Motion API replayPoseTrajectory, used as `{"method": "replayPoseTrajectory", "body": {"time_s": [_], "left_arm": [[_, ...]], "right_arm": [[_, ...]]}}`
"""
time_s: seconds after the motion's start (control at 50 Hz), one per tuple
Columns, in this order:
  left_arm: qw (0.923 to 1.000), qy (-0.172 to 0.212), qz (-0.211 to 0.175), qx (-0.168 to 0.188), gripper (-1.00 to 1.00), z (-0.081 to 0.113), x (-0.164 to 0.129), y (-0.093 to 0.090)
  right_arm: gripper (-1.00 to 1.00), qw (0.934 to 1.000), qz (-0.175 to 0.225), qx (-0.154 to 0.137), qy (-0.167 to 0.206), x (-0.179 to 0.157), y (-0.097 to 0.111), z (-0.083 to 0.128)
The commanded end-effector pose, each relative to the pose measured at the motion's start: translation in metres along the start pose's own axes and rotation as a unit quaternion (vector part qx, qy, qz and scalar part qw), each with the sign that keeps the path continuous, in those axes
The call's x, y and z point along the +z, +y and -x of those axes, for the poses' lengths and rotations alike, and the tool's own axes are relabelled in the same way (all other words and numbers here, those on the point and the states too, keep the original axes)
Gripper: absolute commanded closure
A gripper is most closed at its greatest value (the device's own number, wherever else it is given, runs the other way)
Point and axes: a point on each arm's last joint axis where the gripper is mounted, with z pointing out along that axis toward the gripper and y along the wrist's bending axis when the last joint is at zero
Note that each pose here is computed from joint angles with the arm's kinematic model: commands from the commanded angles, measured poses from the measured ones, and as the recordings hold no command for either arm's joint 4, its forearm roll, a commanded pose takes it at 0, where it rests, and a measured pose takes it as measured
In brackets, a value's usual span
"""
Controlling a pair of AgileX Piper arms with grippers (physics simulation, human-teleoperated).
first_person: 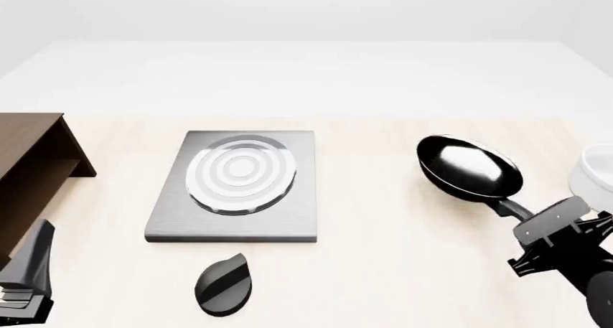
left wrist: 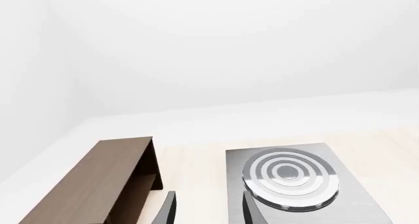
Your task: Turn on the stove and put the frying pan on it.
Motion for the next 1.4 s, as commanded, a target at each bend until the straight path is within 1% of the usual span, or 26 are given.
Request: {"method": "replayPoseTrajectory", "body": {"time_s": [0.02,0.08,0.14,0.18,0.26,0.36,0.4,0.42,0.44,0.46,0.48,0.56,0.58,0.64,0.68,0.8,0.94,1.0,1.02,1.06,1.1,1.2,1.26,1.28,1.32,1.4], "left_arm": [[1.0,-0.001,0.001,-0.001,-1.0,0.0,0.0,0.0],[1.0,-0.001,0.001,-0.001,-1.0,0.0,0.0,0.0],[1.0,-0.002,0.001,-0.001,-1.0,0.0,0.0,0.0],[1.0,-0.002,0.002,-0.002,-1.0,0.0,0.0,0.0],[1.0,-0.002,0.002,-0.002,-1.0,0.001,0.0,0.0],[1.0,-0.002,0.002,-0.002,-1.0,0.001,0.0,0.0],[1.0,-0.003,0.002,-0.002,-1.0,0.001,0.0,0.0],[1.0,-0.003,0.003,-0.001,-1.0,0.001,0.0,0.0],[1.0,-0.003,0.003,-0.002,-1.0,0.001,0.0,0.0],[1.0,-0.003,0.003,-0.001,-1.0,0.001,0.0,0.0],[1.0,-0.003,0.002,-0.001,-1.0,0.001,0.0,0.0],[1.0,-0.003,0.002,-0.001,-1.0,0.001,0.0,0.0],[1.0,-0.003,0.002,-0.001,-1.0,0.001,0.0,0.0],[1.0,-0.002,0.002,0.0,-1.0,0.002,0.0,0.0],[1.0,-0.003,0.002,0.0,-1.0,0.002,0.0,0.0],[1.0,-0.002,0.002,0.0,-1.0,0.002,0.0,0.0],[1.0,-0.001,0.002,-0.002,-1.0,0.001,0.0,0.0],[1.0,-0.001,0.003,-0.002,-1.0,0.001,0.0,0.0],[1.0,0.0,0.003,-0.002,-1.0,0.001,0.0,0.0],[1.0,0.0,0.003,-0.002,-1.0,0.001,0.0,0.0],[1.0,0.0,0.003,-0.003,-1.0,0.001,0.0,0.0],[1.0,0.001,0.003,-0.003,-1.0,-0.001,0.0,0.0],[1.0,0.002,0.004,-0.004,-1.0,-0.001,0.0,0.0],[1.0,0.002,0.004,-0.003,-1.0,-0.001,0.0,0.0],[1.0,0.001,0.005,-0.004,-1.0,0.0,0.0,0.001],[1.0,0.002,0.006,-0.003,-1.0,-0.002,0.0,0.0]], "right_arm": [[1.0,0.9959,-0.056,-0.036,-0.061,-0.037,-0.027,0.033],[1.0,0.9928,-0.069,-0.065,-0.073,-0.042,-0.025,0.033],[1.0,0.9926,-0.068,-0.065,-0.076,-0.044,-0.027,0.037],[1.0,0.9902,-0.076,-0.081,-0.085,-0.047,-0.026,0.038],[1.0,0.9903,-0.07,-0.083,-0.087,-0.047,-0.025,0.04],[1.0,0.9862,-0.077,-0.104,-0.103,-0.053,-0.027,0.047],[1.0,0.9855,-0.076,-0.107,-0.107,-0.055,-0.029,0.051],[1.0,0.9858,-0.071,-0.103,-0.112,-0.058,-0.03,0.056],[1.0,0.9881,-0.058,-0.087,-0.112,-0.059,-0.033,0.062],[1.0,0.9877,-0.057,-0.089,-0.115,-0.06,-0.033,0.065],[1.0,0.9849,-0.065,-0.102,-0.124,-0.062,-0.033,0.065],[1.0,0.9825,-0.059,-0.103,-0.144,-0.066,-0.035,0.079],[1.0,0.9829,-0.051,-0.097,-0.148,-0.067,-0.036,0.084],[1.0,0.9795,-0.034,-0.099,-0.172,-0.066,-0.034,0.102],[1.0,0.9779,-0.036,-0.104,-0.178,-0.065,-0.034,0.104],[1.0,0.9707,-0.002,-0.103,-0.217,-0.059,-0.025,0.135],[1.0,0.9629,0.033,-0.102,-0.248,-0.047,-0.012,0.166],[1.0,0.9615,0.039,-0.1,-0.253,-0.045,-0.01,0.173],[1.0,0.9598,0.051,-0.098,-0.258,-0.039,-0.005,0.183],[1.0,0.9593,0.053,-0.098,-0.26,-0.037,-0.003,0.187],[1.0,0.9562,0.068,-0.093,-0.269,-0.031,0.003,0.201],[1.0,0.9515,0.089,-0.09,-0.28,-0.025,0.014,0.222],[1.0,0.9474,0.098,-0.1,-0.288,-0.019,0.025,0.229],[1.0,0.9485,0.098,-0.101,-0.284,-0.015,0.026,0.228],[1.0,0.947,0.109,-0.108,-0.282,-0.005,0.038,0.232],[1.0,0.9446,0.122,-0.108,-0.285,0.0,0.048,0.24]]}}
